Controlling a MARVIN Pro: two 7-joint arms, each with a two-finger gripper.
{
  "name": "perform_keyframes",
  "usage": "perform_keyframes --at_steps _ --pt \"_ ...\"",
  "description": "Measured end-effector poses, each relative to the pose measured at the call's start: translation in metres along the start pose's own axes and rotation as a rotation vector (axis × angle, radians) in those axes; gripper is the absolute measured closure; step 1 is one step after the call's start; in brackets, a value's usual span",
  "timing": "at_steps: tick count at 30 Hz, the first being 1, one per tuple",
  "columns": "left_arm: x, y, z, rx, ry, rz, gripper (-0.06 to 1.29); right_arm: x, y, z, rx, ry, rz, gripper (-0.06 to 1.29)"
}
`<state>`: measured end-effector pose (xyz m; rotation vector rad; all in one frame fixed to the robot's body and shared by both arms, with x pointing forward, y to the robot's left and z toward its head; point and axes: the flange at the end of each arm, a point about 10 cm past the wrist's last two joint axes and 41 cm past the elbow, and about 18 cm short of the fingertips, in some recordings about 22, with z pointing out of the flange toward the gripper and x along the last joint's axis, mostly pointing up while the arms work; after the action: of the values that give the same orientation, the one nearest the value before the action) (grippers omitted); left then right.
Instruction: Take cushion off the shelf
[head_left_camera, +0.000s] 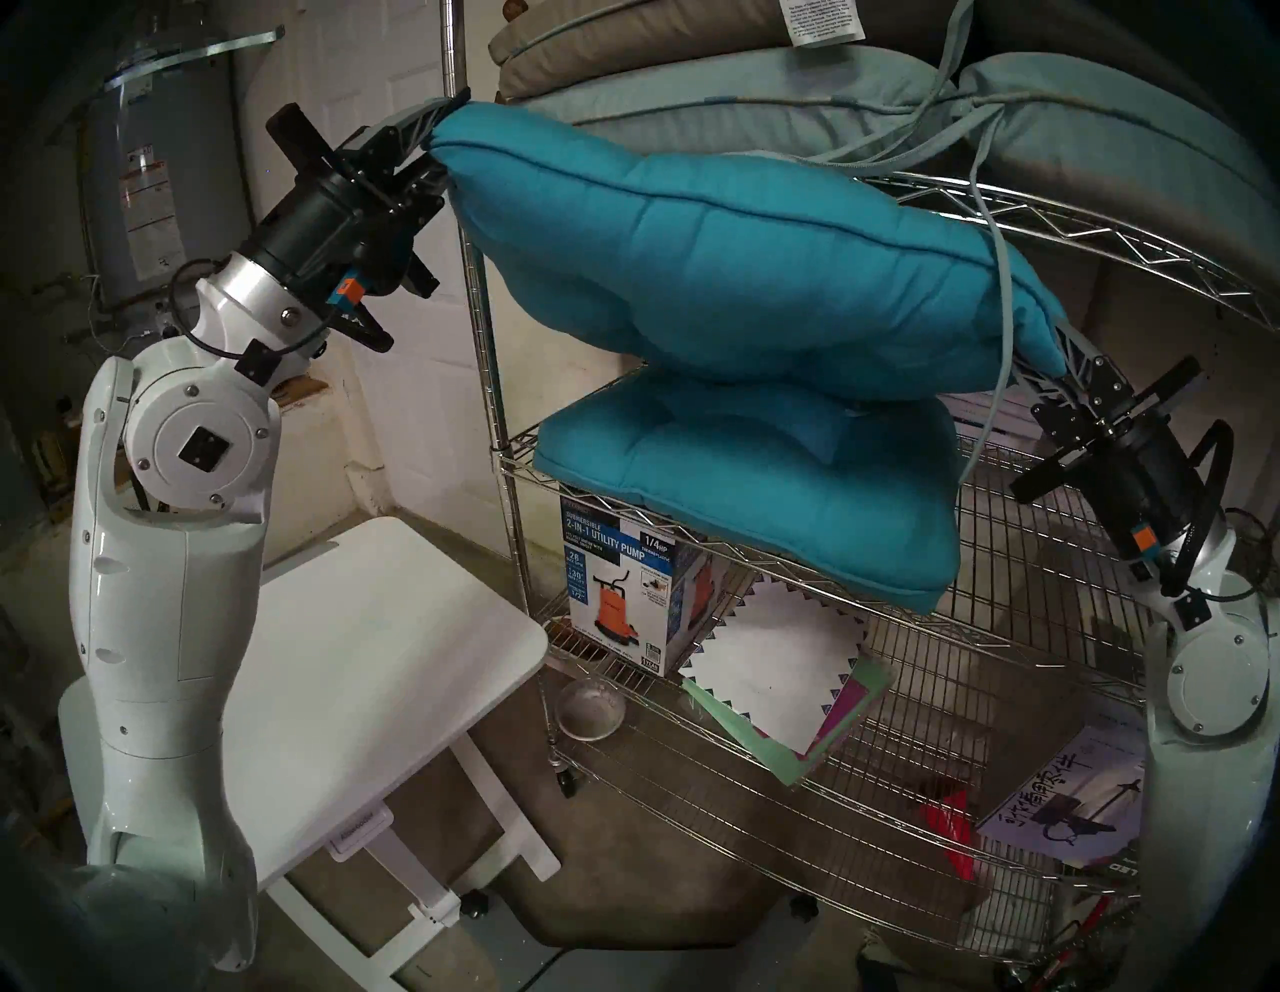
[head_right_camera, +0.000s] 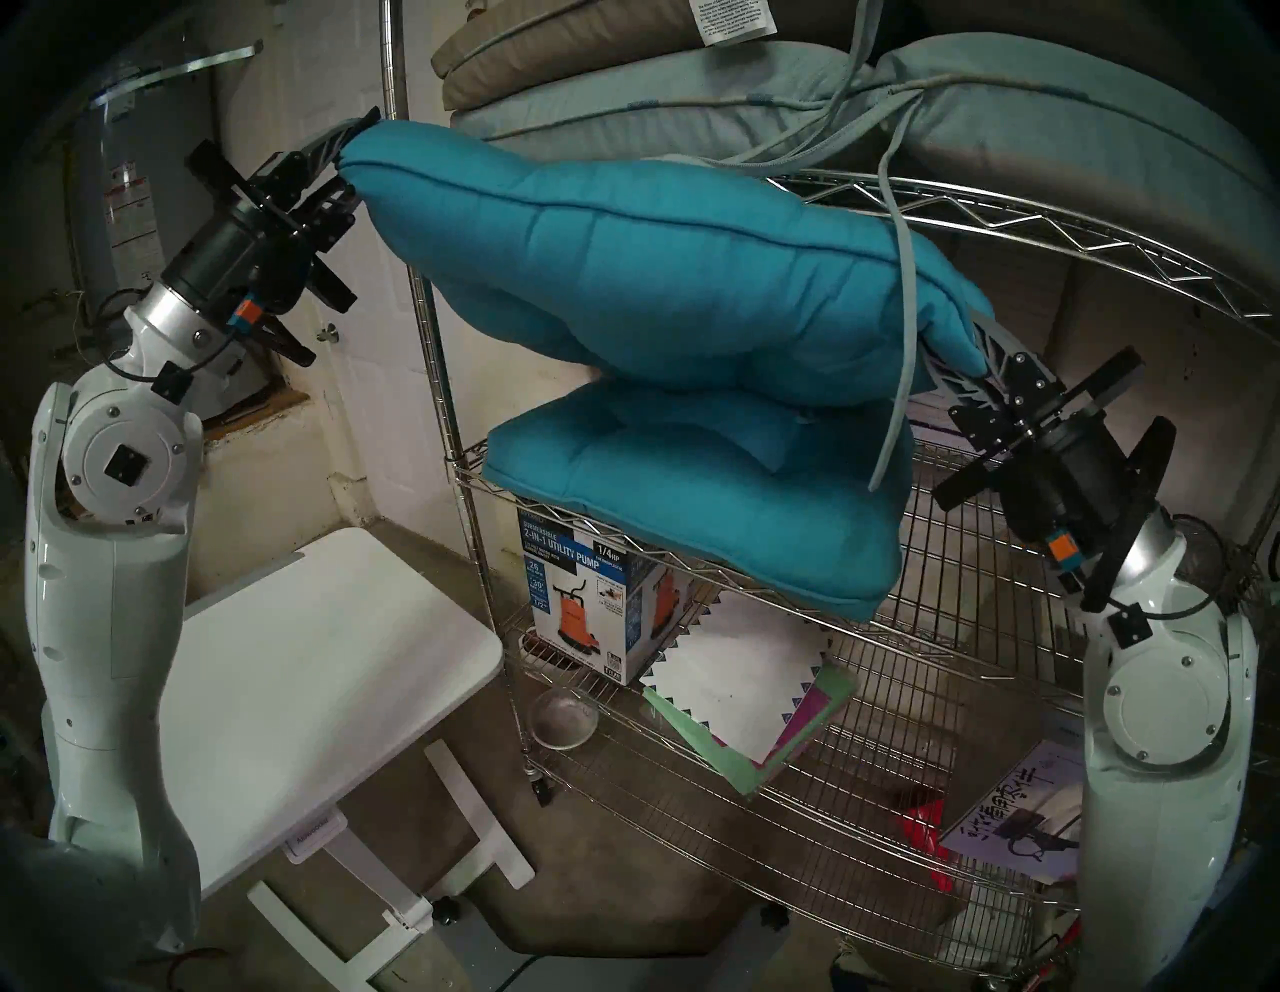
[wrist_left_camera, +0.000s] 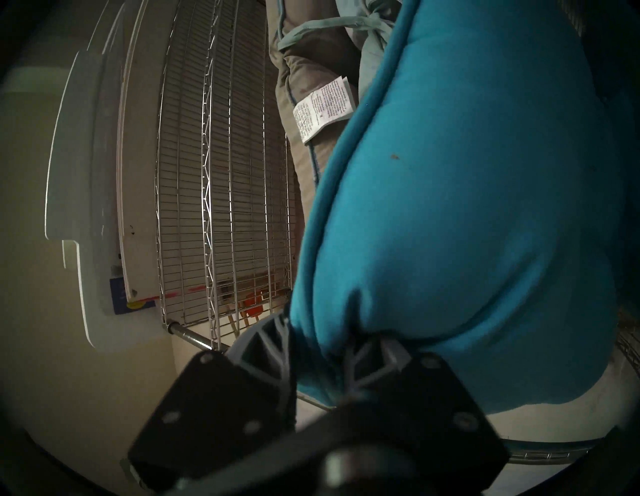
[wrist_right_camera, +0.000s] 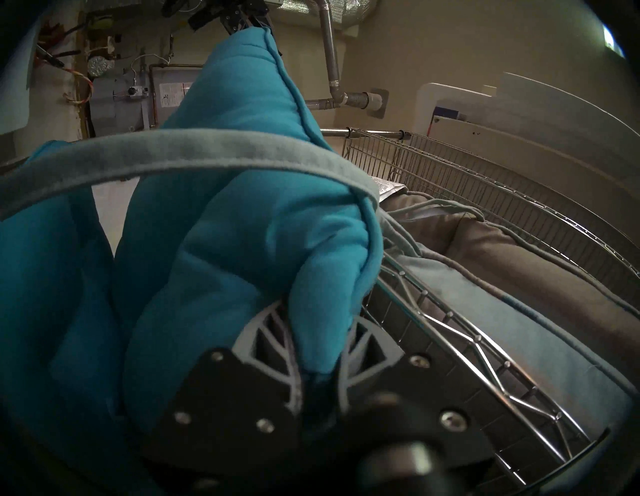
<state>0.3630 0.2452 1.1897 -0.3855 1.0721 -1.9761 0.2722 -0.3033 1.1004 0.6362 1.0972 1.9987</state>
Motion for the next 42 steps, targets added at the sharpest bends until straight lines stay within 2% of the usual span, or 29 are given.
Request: perform_keyframes --at_steps 17,29,42 --pt "0.009 -0.024 -0.013 0.029 0.0 0.012 1.04 0.01 0.012 -0.001 -0.013 0.003 0.016 1.11" --pt "0.021 -0.044 -0.026 0.046 0.009 0.029 1.06 0.013 0.017 -0.01 -0.023 -0.005 0.046 1.11" --pt "0.034 -0.068 -0.04 0.073 0.016 0.056 1.08 0.017 0.022 -0.019 -0.045 0.042 0.063 1.11"
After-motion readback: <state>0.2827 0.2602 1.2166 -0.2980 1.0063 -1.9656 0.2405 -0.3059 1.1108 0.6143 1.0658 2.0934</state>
